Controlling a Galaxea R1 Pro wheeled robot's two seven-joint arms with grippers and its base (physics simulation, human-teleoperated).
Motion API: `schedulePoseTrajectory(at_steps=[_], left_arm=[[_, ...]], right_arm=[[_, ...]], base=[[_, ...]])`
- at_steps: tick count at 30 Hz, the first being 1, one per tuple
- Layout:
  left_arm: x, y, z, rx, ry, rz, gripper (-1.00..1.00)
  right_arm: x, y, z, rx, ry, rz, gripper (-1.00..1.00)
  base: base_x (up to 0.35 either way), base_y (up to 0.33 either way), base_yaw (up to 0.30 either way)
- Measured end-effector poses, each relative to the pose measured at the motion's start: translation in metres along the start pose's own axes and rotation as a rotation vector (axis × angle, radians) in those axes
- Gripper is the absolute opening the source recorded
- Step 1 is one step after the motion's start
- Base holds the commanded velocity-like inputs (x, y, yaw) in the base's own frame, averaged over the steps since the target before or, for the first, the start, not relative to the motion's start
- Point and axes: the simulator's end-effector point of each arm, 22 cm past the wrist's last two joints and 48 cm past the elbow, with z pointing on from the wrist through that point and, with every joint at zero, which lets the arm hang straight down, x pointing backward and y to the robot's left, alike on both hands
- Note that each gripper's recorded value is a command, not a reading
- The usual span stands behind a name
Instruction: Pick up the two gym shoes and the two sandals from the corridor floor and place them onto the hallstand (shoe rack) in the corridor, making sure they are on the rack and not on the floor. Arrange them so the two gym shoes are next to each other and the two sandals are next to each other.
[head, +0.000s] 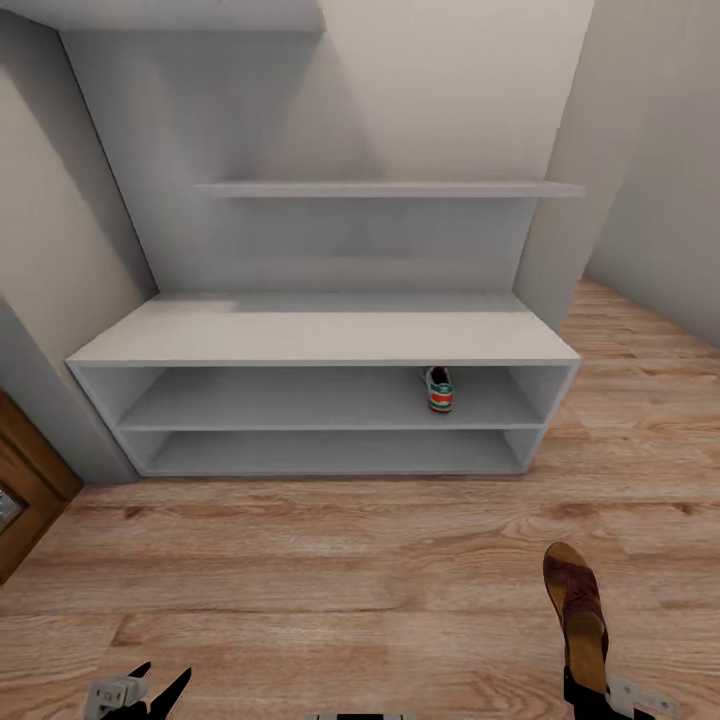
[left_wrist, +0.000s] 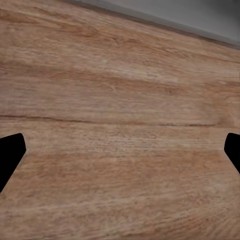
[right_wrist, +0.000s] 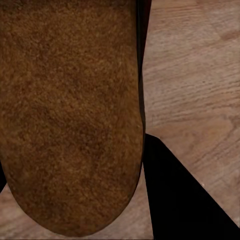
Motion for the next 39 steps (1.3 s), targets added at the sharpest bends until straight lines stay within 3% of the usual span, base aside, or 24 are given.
schedulePoseTrajectory(at_steps=[39], left_arm=[[-0.0009,0.001,-0.0005,-0.001,-0.002,0.001,1.0]], right_arm=[[0.0,0.0,0.0,0.0,0.0,0.0,-1.0]], base=[[-0.042,0.301,0.0]])
